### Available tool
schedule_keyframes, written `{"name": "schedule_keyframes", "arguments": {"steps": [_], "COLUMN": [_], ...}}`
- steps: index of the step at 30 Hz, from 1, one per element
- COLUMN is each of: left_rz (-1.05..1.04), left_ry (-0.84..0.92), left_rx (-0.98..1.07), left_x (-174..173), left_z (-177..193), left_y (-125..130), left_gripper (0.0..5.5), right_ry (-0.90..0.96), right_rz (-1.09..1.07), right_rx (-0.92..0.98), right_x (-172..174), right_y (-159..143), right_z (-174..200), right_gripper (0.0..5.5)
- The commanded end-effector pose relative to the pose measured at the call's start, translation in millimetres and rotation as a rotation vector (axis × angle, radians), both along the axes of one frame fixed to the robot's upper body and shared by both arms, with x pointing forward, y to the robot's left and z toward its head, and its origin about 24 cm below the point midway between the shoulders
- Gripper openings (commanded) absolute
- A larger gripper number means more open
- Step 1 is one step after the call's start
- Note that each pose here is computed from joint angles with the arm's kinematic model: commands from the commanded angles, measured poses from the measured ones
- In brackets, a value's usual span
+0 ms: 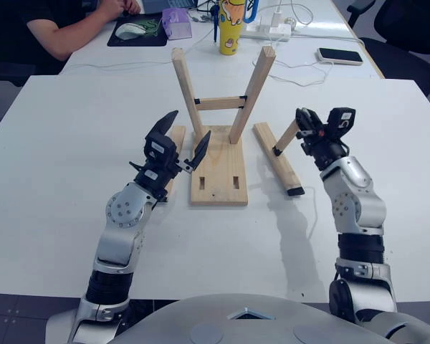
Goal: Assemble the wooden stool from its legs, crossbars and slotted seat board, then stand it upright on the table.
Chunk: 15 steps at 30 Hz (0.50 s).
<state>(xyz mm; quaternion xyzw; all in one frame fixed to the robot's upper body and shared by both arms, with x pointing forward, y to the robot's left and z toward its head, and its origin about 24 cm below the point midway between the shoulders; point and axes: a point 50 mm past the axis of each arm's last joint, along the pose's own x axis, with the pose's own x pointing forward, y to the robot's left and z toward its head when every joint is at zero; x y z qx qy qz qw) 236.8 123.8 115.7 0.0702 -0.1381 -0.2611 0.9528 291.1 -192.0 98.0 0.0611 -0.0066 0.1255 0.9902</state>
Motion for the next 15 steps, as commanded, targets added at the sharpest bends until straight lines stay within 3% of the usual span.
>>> {"name": "schedule_keyframes", "arguments": {"steps": [1, 10, 15], "left_rz": [0.004, 0.008, 0.018], "left_ry": [0.007, 0.016, 0.013], "left_rx": [0.009, -0.008, -0.012], "left_x": [0, 2, 2], "left_z": [-1, -2, -2], "left_y": [-2, -4, -5], "left_gripper": [4.15, 4.15, 4.15], "right_ry": [0.147, 0.234, 0.236], "right_rz": [-0.025, -0.169, -0.132], "right_rx": [-0.027, 0.046, -0.061], "right_x": [-15, -8, -15], "right_y": [7, -11, 1], "right_z": [-37, -49, -55], "right_gripper": [0.43, 0.43, 0.43]}}
